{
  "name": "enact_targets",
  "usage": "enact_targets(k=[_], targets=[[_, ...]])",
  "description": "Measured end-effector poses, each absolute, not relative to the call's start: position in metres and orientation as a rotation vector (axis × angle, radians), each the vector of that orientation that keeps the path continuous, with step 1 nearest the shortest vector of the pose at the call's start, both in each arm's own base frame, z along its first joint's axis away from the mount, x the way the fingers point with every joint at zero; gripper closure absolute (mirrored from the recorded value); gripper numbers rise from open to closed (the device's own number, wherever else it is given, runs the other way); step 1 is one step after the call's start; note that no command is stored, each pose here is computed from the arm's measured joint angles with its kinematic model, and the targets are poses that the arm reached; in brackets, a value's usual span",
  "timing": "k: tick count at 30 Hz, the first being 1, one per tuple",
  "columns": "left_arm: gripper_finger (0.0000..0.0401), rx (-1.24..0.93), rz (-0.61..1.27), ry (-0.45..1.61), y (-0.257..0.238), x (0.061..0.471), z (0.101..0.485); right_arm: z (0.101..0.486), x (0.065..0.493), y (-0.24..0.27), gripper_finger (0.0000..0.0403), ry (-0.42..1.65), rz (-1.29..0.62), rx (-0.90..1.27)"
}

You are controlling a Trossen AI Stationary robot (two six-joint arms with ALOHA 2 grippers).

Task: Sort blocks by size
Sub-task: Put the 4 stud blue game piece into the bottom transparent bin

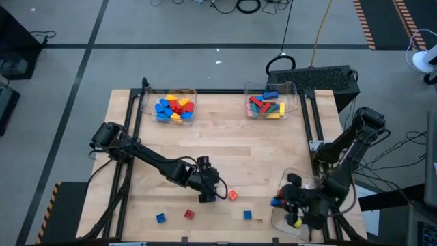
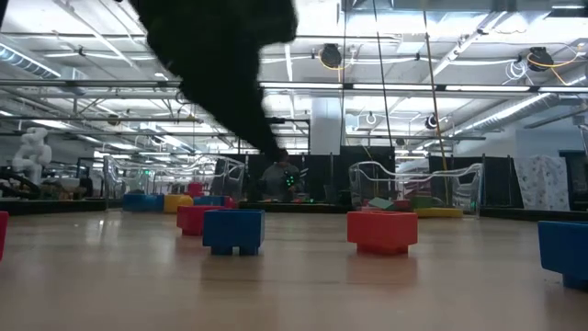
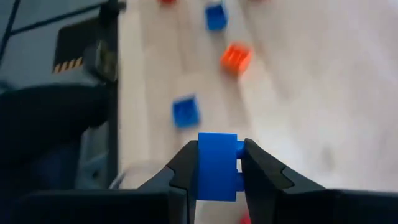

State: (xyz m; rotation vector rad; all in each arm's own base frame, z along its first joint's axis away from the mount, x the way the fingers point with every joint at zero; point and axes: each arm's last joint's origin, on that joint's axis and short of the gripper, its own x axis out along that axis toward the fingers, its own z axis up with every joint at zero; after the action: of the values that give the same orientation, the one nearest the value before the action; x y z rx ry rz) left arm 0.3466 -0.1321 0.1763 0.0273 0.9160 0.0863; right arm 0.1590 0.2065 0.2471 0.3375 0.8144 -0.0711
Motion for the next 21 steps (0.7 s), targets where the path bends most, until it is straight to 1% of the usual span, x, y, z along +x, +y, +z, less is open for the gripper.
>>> enact_targets(k=[6, 11, 15, 17, 21], targets=[[0.0106, -0.006, 0.216, 1.086, -0.125, 0.330, 0.167, 0.236, 0.133, 0.225, 0.0325, 0.968, -0.053, 0.446], [0.0106, -0.027, 0.295, 1.169, -0.122, 0.321, 0.164, 0.214, 0.118, 0.238, 0.0318, 1.115, -0.164, 0.523], [0.0106, -0.025, 0.309, 1.191, -0.122, 0.318, 0.163, 0.192, 0.109, 0.251, 0.0300, 1.328, -0.257, 0.593], [0.0106, -0.032, 0.319, 1.197, -0.122, 0.317, 0.163, 0.184, 0.104, 0.256, 0.0286, 1.400, -0.309, 0.625], [0.0106, -0.038, 0.316, 1.218, -0.122, 0.316, 0.162, 0.176, 0.093, 0.263, 0.0259, 1.451, -0.371, 0.654]])
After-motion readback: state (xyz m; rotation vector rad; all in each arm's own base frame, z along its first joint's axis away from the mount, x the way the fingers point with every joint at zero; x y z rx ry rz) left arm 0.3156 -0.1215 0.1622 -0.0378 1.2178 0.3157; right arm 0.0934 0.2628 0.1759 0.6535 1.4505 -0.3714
